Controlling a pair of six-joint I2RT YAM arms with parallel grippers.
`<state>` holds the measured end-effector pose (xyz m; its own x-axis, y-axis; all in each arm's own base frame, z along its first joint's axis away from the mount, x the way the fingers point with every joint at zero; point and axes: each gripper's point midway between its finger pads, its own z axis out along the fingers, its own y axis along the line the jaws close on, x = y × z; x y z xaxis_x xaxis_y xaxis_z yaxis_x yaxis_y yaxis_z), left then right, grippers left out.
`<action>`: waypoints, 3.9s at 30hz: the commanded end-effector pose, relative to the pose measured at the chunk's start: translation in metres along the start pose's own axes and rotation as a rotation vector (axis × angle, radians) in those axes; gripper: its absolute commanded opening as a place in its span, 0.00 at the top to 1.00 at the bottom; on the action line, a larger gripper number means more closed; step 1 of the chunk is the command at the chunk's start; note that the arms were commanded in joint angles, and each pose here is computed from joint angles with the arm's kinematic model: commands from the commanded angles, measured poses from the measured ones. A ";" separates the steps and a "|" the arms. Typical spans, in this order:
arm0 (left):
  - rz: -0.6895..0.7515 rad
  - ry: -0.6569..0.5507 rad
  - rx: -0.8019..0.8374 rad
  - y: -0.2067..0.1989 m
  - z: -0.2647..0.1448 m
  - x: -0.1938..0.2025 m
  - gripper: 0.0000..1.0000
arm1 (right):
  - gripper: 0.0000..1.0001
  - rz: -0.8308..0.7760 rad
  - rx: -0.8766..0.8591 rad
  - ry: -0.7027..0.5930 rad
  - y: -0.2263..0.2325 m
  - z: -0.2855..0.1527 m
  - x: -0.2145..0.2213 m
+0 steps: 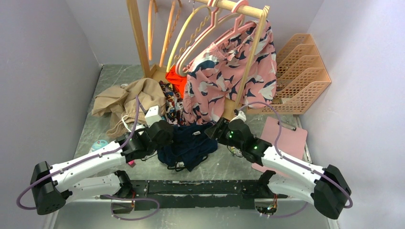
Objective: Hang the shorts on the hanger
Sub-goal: Adjust the shorts at the center of the board.
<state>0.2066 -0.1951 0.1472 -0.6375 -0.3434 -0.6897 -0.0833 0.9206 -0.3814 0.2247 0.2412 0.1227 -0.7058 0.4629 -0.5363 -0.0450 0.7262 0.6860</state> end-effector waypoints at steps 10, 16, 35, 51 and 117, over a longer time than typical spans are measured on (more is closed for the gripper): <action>-0.015 -0.016 0.030 -0.008 0.000 -0.006 0.93 | 0.50 0.058 0.095 0.015 -0.018 0.007 0.007; 0.006 0.001 0.053 -0.010 0.000 -0.002 0.89 | 0.75 0.012 0.112 0.023 -0.022 0.018 0.009; 0.396 0.067 0.220 -0.032 -0.040 -0.019 0.05 | 1.00 -0.307 0.157 0.120 -0.026 -0.008 -0.002; 0.788 0.225 0.372 -0.032 -0.055 0.004 0.09 | 1.00 -0.388 0.120 0.151 -0.021 -0.015 -0.005; 0.525 -0.200 0.479 -0.107 -0.137 -0.150 0.93 | 1.00 -0.598 -0.037 -0.211 0.100 -0.144 -0.144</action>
<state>0.2039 -0.2225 0.2326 -0.5405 0.3886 -0.7462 0.5941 0.8043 -0.0114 0.2068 0.1890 0.2400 -0.5744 0.0087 -0.8185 -0.4056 0.8655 0.2938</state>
